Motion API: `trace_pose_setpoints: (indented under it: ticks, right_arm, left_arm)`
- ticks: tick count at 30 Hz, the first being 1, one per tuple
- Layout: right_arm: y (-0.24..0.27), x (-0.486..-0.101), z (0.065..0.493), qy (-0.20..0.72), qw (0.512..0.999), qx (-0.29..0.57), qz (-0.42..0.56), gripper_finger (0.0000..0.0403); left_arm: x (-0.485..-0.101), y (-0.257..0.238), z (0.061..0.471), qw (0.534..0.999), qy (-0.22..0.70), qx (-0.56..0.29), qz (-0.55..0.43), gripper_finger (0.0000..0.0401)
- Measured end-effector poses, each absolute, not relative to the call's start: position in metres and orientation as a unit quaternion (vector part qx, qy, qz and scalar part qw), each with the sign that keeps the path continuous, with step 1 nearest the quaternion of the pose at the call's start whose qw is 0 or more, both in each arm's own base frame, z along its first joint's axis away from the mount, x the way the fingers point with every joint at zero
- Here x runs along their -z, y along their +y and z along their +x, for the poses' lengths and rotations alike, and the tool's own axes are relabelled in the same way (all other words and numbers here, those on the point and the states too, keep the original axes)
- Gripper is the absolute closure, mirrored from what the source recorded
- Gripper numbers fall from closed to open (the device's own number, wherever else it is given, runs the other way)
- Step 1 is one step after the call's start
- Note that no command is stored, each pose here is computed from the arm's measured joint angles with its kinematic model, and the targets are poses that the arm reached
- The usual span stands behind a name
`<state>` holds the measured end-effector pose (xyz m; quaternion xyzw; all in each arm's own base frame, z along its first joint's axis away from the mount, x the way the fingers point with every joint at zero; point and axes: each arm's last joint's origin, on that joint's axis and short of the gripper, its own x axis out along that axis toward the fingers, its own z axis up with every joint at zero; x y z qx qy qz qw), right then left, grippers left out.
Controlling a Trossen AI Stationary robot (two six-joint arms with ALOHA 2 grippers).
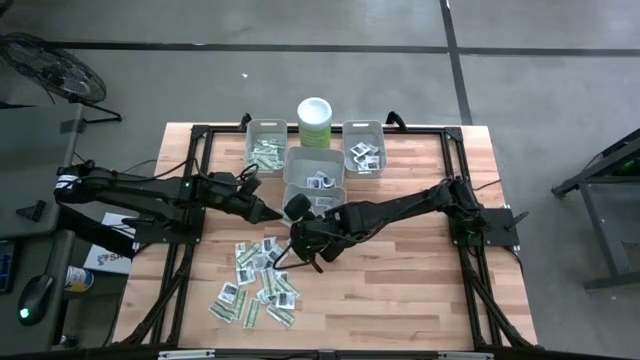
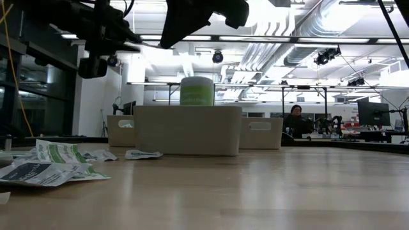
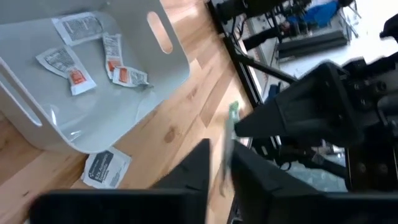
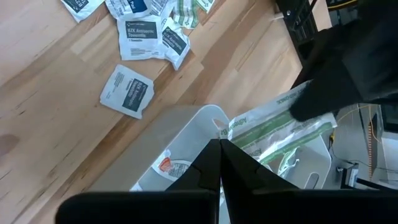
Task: Pick & Place First Aid Supplies
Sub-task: Put the bandage pack into the left bin
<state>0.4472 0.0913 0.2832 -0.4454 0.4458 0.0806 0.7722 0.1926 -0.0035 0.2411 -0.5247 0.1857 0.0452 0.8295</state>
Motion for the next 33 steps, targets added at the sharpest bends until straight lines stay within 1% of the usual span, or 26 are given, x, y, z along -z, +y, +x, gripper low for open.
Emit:
trace_pose_setpoints:
  ticks: [2, 3, 11, 14, 17, 20, 26, 29, 33]
  right_arm:
    - [0.09, -0.283, 0.448, 0.446, 0.773, -0.08, -0.444, 0.0403]
    - [0.09, -0.283, 0.448, 0.447, 0.773, -0.08, -0.444, 0.0403]
    - [0.09, -0.284, 0.448, 0.443, 0.775, -0.075, -0.443, 0.0402]
    - [0.09, -0.284, 0.449, 0.439, 0.785, -0.075, -0.431, 0.0392]
    - [0.091, -0.284, 0.449, 0.44, 0.798, -0.077, -0.406, 0.0368]
    - [0.09, -0.284, 0.448, 0.447, 0.814, -0.044, -0.369, 0.0331]
    - [0.076, -0.291, 0.44, 0.462, 0.831, 0.135, -0.279, 0.0249]
    - [0.065, -0.299, 0.431, 0.466, 0.838, 0.191, -0.207, 0.0219]
    - [0.049, -0.307, 0.421, 0.471, 0.844, 0.232, -0.106, 0.0197]
  left_arm:
    - [-0.241, -0.004, 0.193, 0.832, 0.187, -0.043, -0.521, 0.0382]
    - [-0.241, -0.004, 0.193, 0.834, 0.188, -0.043, -0.518, 0.0391]
    - [-0.241, -0.003, 0.193, 0.841, 0.187, -0.043, -0.506, 0.0397]
    - [-0.241, -0.003, 0.193, 0.843, 0.186, -0.043, -0.502, 0.0399]
    - [-0.241, -0.003, 0.193, 0.845, 0.184, -0.047, -0.5, 0.04]
    - [-0.241, -0.002, 0.192, 0.854, 0.177, -0.056, -0.486, 0.04]
    - [-0.241, 0.007, 0.192, 0.877, 0.156, -0.1, -0.444, 0.04]
    - [-0.239, 0.019, 0.19, 0.879, 0.15, -0.145, -0.428, 0.04]
    - [-0.235, 0.039, 0.185, 0.874, 0.142, -0.219, -0.41, 0.0401]
